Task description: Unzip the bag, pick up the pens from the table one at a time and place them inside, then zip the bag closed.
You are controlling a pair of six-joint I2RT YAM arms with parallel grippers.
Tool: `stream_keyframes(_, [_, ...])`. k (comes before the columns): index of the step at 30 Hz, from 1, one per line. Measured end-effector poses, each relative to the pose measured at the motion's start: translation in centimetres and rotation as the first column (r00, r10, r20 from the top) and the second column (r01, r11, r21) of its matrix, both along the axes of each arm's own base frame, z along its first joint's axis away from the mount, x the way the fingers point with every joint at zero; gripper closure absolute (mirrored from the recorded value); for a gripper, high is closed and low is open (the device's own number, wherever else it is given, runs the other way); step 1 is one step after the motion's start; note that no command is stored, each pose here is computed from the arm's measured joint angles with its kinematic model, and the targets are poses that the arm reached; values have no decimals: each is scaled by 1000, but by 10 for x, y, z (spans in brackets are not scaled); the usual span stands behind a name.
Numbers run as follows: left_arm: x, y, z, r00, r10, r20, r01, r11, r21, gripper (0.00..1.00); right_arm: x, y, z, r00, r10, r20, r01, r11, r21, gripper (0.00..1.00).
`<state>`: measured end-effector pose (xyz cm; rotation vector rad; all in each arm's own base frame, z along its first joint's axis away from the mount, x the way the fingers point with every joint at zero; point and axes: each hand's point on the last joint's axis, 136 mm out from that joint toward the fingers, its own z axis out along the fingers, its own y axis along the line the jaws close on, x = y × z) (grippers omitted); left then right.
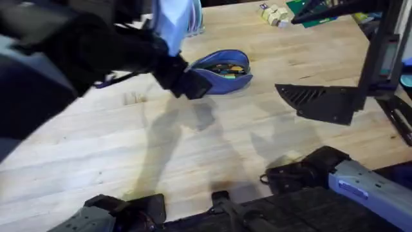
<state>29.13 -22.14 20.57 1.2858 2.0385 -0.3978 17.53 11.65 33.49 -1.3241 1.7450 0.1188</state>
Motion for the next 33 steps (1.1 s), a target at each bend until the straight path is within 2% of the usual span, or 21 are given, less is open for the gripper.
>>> stream_keyframes(5, [-7, 30, 4, 999, -15, -39, 14, 1000, -19, 9, -2, 1, -1, 1000, 7, -7, -7, 1000, 4, 3])
stream_keyframes(10, [-19, 61, -5, 994, -35, -107, 35, 999, -4, 7, -2, 1, -2, 1000, 7, -13, -7, 1000, 4, 3])
stream_keyframes(14, [-11, 77, -5, 996, -19, -85, 19, 1000, -1, 8, -6, 6, 0, 999, 27, -26, -27, 999, 33, 3])
stream_keyframes(19, [-4, 80, -1, 999, -26, -41, 26, 1000, -6, 7, -20, 22, 6, 991, 125, -52, -118, 986, 117, 4])
stream_keyframes(25, [-3, 80, 0, 999, -36, -29, 36, 999, -4, 8, -36, 39, 15, 970, 235, -69, -215, 953, 214, 4])
stream_keyframes(33, [3, 83, 0, 992, -108, 61, 104, 992, 66, 8, -29, 48, 12, 954, 244, -175, -187, 938, 292, 4])
